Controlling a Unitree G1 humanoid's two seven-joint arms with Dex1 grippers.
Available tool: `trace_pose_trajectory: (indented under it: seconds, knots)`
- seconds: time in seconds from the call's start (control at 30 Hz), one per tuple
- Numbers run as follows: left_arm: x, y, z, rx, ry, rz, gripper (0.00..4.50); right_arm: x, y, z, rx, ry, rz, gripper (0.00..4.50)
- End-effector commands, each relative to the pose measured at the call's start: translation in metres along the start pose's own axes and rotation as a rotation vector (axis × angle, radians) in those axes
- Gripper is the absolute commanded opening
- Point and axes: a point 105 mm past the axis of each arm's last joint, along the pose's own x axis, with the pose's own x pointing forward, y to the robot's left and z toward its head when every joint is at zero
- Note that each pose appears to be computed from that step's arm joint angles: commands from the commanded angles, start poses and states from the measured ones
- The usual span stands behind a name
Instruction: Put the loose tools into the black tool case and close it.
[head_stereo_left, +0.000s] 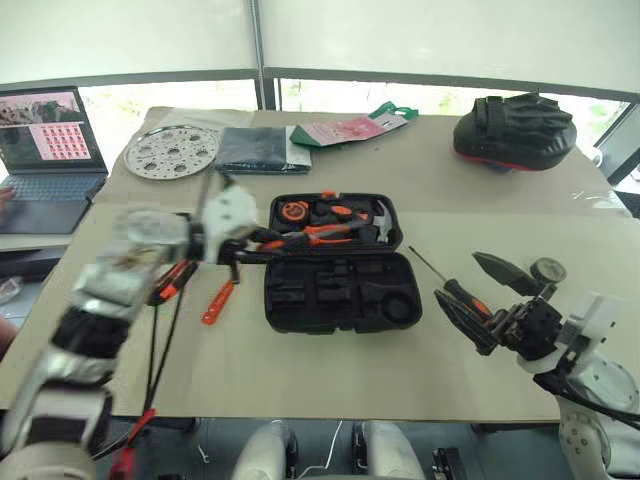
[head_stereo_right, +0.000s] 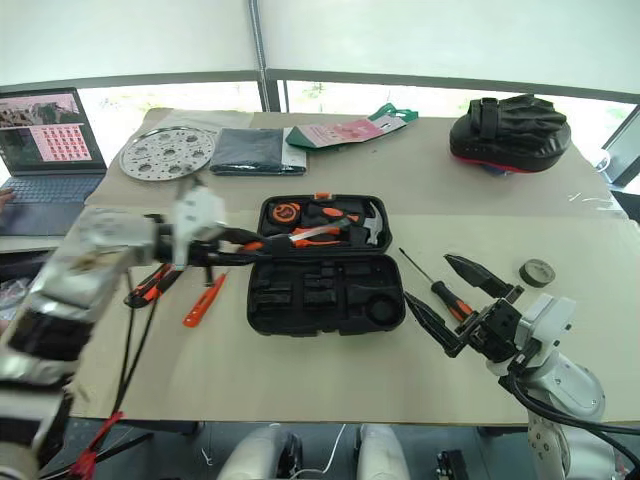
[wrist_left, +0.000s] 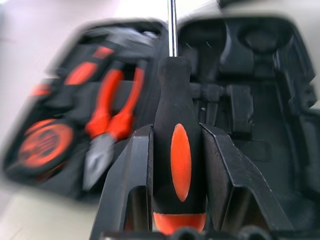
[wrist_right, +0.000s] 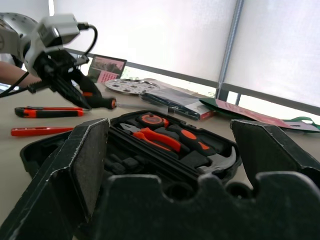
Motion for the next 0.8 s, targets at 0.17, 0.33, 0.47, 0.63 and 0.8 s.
trace_pose_trajectory:
  seconds: [0.17, 0.33, 0.47, 0.63, 0.8]
  knots:
    - [0.020, 0.012, -0.002, 0.095, 0.088, -0.045, 0.88, -0.002, -0.004, 0.023, -0.077, -0.027, -0.050, 4.50]
    - [0.032, 0.012, -0.005, 0.105, 0.109, -0.049, 0.88, -0.003, 0.002, 0.025, -0.073, -0.026, -0.058, 4.50]
    - [0.039, 0.012, -0.003, 0.137, 0.130, -0.064, 0.88, -0.002, 0.008, 0.025, -0.052, -0.032, -0.060, 4.50]
    - [0.046, 0.012, -0.001, 0.123, 0.130, -0.056, 0.88, -0.001, 0.011, 0.023, -0.040, -0.033, -0.050, 4.50]
    - [0.044, 0.006, 0.006, 0.092, 0.070, -0.058, 2.63, 0.000, 0.015, 0.023, -0.015, -0.036, -0.037, 4.50]
